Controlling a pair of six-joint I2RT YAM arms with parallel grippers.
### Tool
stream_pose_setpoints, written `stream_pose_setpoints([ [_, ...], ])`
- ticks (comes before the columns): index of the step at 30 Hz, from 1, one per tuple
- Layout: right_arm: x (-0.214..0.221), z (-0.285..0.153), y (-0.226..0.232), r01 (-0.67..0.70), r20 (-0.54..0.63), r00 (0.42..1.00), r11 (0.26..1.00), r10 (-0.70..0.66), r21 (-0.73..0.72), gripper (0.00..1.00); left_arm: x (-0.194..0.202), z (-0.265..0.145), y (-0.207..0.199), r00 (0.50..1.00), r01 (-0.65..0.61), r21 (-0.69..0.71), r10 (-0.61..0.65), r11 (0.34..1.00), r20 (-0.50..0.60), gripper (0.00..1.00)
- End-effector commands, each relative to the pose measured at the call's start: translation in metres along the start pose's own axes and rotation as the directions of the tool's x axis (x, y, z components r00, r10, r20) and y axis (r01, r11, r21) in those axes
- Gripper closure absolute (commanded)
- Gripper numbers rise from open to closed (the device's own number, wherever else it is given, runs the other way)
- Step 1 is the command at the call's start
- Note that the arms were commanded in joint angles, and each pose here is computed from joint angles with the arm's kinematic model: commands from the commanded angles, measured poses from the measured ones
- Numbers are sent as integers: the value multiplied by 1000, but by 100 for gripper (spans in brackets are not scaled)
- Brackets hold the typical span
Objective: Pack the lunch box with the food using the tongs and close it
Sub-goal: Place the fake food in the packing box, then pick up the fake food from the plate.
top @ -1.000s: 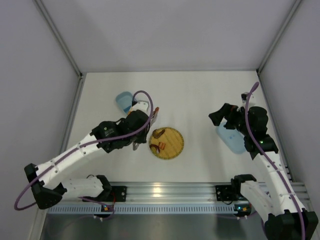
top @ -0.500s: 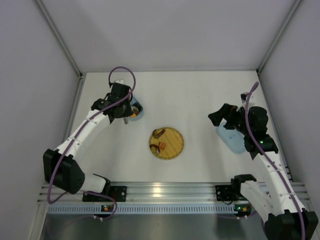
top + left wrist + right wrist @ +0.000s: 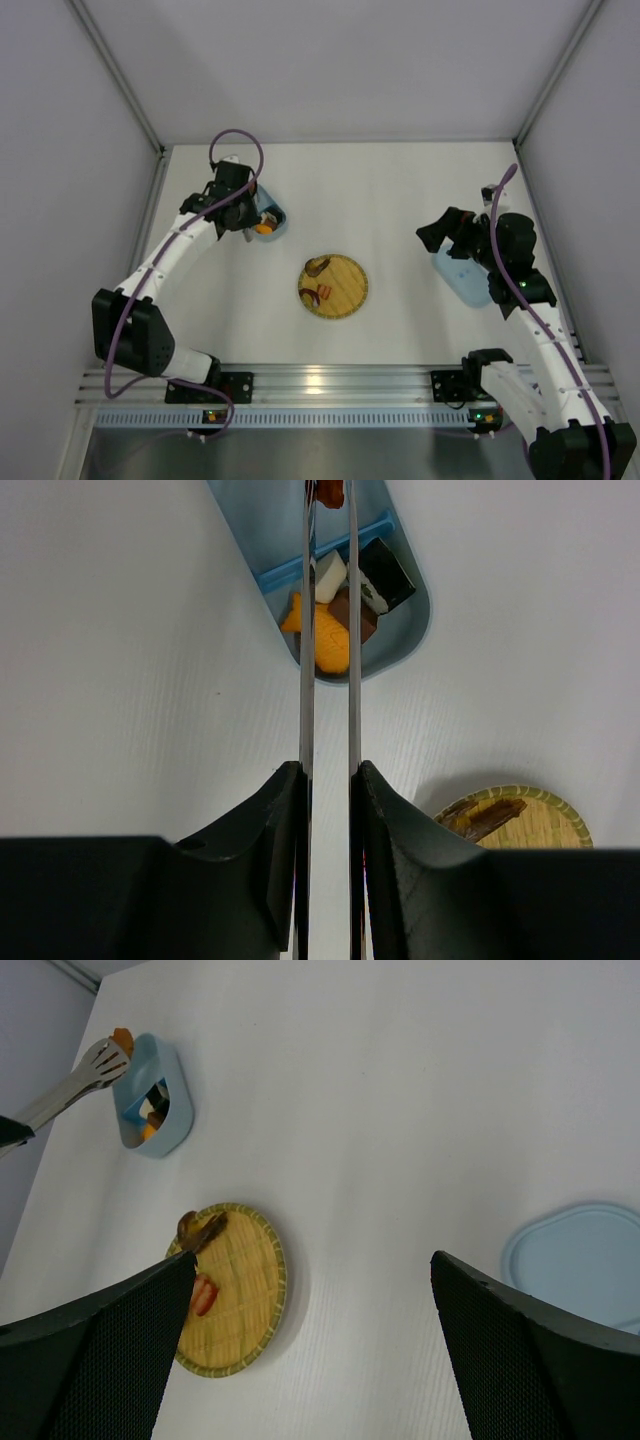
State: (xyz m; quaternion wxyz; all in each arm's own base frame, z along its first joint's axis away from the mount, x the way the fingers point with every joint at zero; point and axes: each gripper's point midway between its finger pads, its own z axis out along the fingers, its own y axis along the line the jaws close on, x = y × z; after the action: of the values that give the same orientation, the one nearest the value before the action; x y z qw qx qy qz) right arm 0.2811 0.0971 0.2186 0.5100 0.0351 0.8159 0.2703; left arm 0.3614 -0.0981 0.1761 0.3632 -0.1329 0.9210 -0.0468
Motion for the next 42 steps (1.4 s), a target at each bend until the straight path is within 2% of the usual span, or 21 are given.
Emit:
stream_pose_setpoints([
  [1,-8,1,0,14,37,999,1000,-14,-14,1,-22,4,-8,998,12,41,-14,999,61,72],
  [6,-9,1,0,16,39,999,1000,-16,-11,1,-18,8,-6,998,14,38,-17,999,54,69],
  [12,-7,2,-1,14,34,999,1000,-14,-11,0,-18,5,-7,998,15,48,-18,999,57,58],
  [15,-8,2,-1,15,38,999,1000,-15,-11,0,-20,3,-6,998,13,44,-16,999,65,55],
  [22,-8,2,-1,15,36,999,1000,-15,-12,1,-23,-10,-12,997,8,94,-15,996,75,57],
  [26,-10,2,-1,15,39,999,1000,-15,-8,0,-20,-34,-31,998,-30,224,15,974,68,58],
  [31,-10,3,-2,11,39,999,1000,-11,-5,1,-2,-63,-54,993,-110,347,93,931,66,58],
  [34,-11,3,-1,11,41,999,1000,-10,-5,1,23,-91,-81,978,-208,437,191,875,85,57],
  [38,-13,2,-1,18,45,999,1000,-18,-2,1,55,-113,-96,950,-300,482,303,823,73,53],
  [42,-11,2,-2,15,41,999,1000,-16,3,1,91,-118,-97,915,-377,445,400,812,46,49],
])
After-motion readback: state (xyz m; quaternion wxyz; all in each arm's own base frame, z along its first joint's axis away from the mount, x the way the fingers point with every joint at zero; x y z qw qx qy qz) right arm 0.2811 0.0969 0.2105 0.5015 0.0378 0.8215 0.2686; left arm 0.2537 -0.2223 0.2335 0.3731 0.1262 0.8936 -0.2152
